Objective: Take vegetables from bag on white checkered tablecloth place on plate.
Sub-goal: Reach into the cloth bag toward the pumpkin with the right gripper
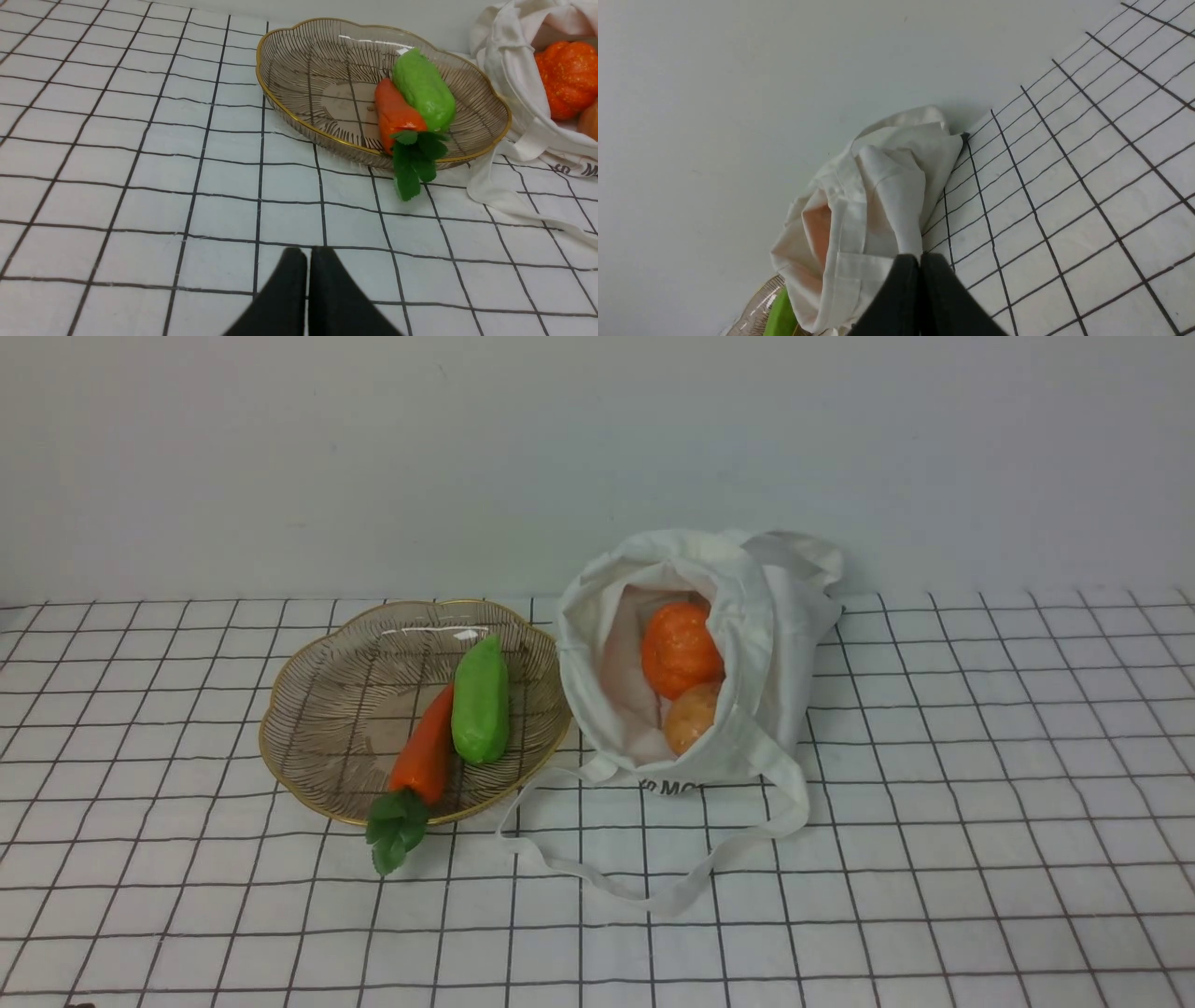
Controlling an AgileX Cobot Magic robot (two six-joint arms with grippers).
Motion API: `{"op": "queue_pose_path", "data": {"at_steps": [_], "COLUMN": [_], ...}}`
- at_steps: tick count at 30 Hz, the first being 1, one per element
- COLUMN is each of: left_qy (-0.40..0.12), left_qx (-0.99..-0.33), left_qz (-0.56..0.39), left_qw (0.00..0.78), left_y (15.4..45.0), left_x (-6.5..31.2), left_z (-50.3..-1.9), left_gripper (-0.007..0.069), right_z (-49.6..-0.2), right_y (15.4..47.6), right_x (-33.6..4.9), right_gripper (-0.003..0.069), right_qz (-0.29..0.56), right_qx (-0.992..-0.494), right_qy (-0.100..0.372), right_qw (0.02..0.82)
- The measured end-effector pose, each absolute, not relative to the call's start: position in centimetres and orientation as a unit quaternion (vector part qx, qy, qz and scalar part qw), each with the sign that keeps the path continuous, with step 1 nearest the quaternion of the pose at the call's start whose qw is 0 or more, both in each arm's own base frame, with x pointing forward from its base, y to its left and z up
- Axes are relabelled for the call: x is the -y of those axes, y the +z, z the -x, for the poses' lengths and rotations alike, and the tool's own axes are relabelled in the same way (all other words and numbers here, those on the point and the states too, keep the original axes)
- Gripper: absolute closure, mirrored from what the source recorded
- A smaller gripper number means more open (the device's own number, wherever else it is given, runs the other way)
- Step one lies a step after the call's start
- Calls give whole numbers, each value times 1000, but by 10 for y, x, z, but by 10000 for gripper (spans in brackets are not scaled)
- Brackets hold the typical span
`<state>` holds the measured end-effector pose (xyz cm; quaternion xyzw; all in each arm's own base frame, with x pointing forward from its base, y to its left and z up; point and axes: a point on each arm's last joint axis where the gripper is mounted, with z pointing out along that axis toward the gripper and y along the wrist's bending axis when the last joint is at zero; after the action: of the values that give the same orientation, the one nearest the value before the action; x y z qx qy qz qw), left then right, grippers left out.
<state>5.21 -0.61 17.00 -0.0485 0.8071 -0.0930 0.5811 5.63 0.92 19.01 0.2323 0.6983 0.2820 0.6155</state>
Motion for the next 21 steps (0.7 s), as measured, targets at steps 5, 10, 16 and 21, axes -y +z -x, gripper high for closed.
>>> {"op": "queue_pose_path", "data": {"at_steps": [5, 10, 16, 21], "left_qy": [-93, -93, -93, -93], "left_qx": [-807, -807, -807, -807], "left_qz": [49, 49, 49, 49], "left_qw": [581, 581, 581, 581], "left_y": [170, 170, 170, 170], "left_x": [6, 6, 6, 6], "left_z": [-52, -52, -52, -52], "left_gripper": [633, 633, 633, 633], "right_z": [-50, -41, -85, -144], "right_y": [215, 269, 296, 278], "right_x": [-15, -19, -21, -36], "right_gripper": [673, 673, 673, 673], "right_qz": [-175, -81, -22, 39], "right_qx": [-715, -736, -870, -923], "right_qy": [272, 218, 141, 191], "right_qw": [620, 636, 471, 332]}}
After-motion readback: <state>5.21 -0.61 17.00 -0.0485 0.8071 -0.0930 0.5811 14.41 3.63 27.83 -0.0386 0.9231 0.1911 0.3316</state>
